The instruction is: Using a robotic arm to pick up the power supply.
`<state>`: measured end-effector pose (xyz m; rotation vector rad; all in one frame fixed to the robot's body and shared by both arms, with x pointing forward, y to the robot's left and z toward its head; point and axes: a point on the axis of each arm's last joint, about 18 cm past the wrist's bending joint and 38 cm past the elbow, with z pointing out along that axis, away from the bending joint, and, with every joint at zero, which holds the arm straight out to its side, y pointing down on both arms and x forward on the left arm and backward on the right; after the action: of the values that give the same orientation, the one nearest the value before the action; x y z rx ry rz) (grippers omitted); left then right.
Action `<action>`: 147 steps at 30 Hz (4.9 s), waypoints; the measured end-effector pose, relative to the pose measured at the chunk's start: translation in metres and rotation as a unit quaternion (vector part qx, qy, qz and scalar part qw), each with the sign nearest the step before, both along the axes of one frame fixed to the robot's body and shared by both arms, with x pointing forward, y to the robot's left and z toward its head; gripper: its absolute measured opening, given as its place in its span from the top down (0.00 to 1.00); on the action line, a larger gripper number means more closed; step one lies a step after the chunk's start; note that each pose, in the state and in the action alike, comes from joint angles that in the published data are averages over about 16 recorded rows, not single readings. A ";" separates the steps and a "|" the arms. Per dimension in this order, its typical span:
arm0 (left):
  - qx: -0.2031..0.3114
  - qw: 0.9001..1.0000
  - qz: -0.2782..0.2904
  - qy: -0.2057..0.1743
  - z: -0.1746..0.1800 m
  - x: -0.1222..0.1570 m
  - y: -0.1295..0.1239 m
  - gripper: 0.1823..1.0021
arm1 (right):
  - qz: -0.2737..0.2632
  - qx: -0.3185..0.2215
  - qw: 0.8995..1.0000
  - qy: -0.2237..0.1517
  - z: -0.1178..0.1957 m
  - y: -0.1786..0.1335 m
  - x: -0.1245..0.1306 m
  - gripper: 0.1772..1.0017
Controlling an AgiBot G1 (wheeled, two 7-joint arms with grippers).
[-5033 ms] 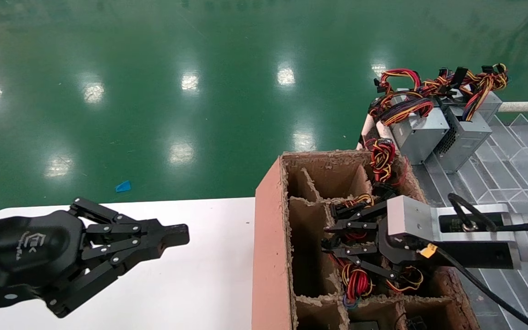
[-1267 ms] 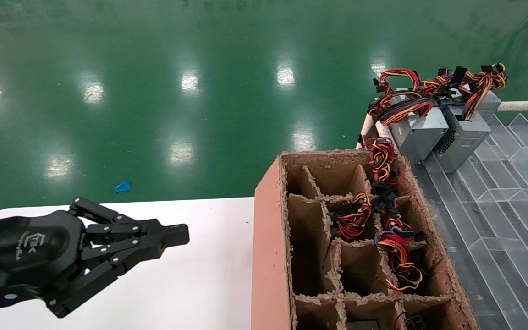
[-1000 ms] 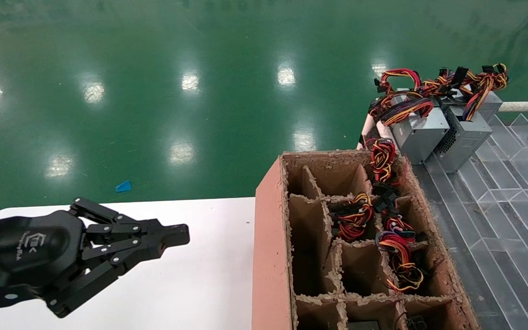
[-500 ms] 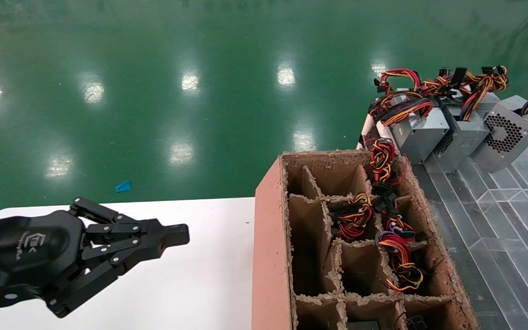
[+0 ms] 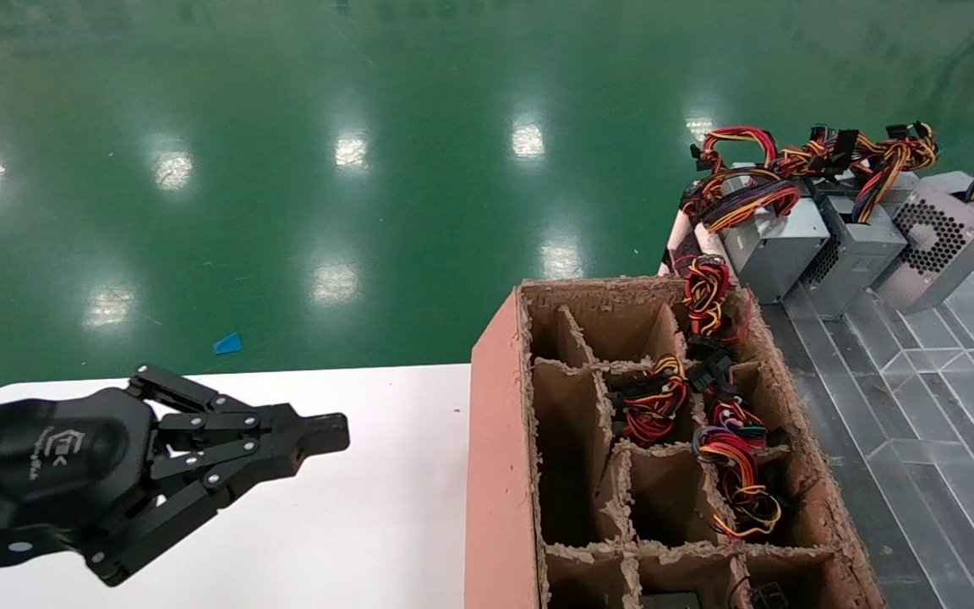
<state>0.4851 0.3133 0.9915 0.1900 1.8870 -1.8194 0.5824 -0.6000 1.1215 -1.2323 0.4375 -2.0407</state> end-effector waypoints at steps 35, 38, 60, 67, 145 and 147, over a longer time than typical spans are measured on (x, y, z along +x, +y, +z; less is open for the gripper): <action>0.000 1.000 0.000 0.000 0.000 0.000 0.000 0.99 | 0.006 0.020 1.000 0.002 -0.012 0.014 0.023 0.86; 0.000 1.000 0.000 0.000 0.000 0.000 0.000 0.99 | 0.006 0.019 1.000 0.005 -0.014 0.016 0.026 0.86; 0.000 1.000 0.000 0.000 0.000 0.000 0.000 0.99 | 0.004 0.032 0.999 0.038 -0.039 0.018 0.040 0.86; 0.000 1.000 0.000 0.000 0.000 0.000 0.000 0.99 | 0.004 0.022 0.999 0.033 -0.035 0.017 0.036 0.82; 0.000 1.000 0.000 0.000 0.000 0.000 0.000 0.58 | 0.589 -0.059 0.758 0.276 -0.123 0.291 -0.100 0.00; 0.000 1.000 0.000 0.000 0.000 0.000 0.000 0.52 | 0.598 -0.058 0.747 0.287 -0.128 0.296 -0.105 0.00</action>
<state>0.4851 0.3134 0.9915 0.1897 1.8868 -1.8194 0.4771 -0.3038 0.9937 -1.5920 -0.2346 -0.5712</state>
